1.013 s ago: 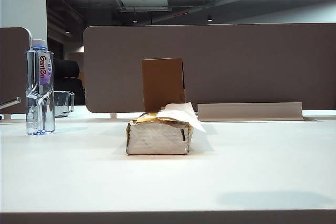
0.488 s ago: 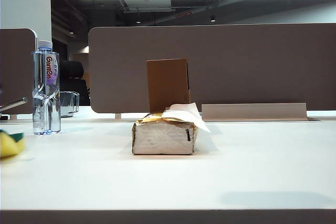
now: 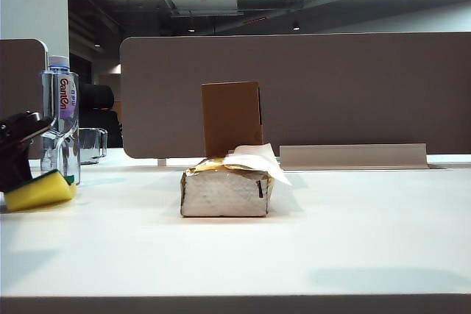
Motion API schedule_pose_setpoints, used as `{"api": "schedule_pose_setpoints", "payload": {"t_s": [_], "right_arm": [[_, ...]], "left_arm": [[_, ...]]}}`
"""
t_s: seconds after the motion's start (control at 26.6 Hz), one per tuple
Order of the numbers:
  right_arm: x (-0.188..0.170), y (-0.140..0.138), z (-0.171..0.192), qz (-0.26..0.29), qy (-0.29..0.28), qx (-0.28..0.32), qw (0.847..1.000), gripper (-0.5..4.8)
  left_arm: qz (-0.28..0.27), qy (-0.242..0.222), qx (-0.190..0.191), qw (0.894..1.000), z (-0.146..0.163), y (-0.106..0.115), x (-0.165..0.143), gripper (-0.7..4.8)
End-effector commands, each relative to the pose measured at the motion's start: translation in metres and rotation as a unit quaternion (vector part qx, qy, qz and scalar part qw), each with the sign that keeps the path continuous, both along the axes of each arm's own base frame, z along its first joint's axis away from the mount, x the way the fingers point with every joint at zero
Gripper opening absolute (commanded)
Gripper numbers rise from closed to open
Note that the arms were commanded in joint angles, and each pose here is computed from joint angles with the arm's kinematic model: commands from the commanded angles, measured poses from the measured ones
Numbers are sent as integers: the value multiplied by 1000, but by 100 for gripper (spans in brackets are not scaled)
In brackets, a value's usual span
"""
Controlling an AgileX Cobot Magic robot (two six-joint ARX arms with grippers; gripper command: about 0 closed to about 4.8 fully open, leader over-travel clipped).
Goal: Move the sponge from right to left to wipe the table, avoiding obstacles on the table, and finally reaching the bottle of mineral water.
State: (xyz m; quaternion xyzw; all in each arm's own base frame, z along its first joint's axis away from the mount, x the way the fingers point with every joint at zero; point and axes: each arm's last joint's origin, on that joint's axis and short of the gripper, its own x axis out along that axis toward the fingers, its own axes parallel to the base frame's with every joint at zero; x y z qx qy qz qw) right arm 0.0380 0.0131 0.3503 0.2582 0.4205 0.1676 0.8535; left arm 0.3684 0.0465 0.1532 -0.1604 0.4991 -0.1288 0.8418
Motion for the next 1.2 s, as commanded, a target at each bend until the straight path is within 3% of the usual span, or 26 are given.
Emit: {"api": "schedule_pose_setpoints", "payload": {"t_s": [0.04, 0.6, 0.68, 0.79, 0.98, 1.09, 1.2], "right_arm": [[-1, 0, 2, 1, -9, 1, 1000, 261], [-1, 0, 2, 1, -9, 1, 1000, 261], [-1, 0, 2, 1, -9, 1, 1000, 261], [-1, 0, 2, 2, -9, 2, 1000, 261], [-2, 0, 2, 2, -12, 2, 1000, 261], [-3, 0, 2, 2, -12, 2, 1000, 261], [-3, 0, 2, 2, -12, 2, 1000, 261]], "left_arm": [[33, 4, 49, 998, -6, 7, 16, -6], [45, 9, 51, 998, -2, 14, 21, -1], [43, 12, 45, 998, -2, 13, 21, 34], [40, 10, 39, 998, -2, 13, 21, 133], [34, 5, 28, 999, 1, 12, 21, 168], [31, -2, 25, 999, 6, 12, 20, 216], [30, -11, 22, 999, 13, 12, 20, 221]]}}
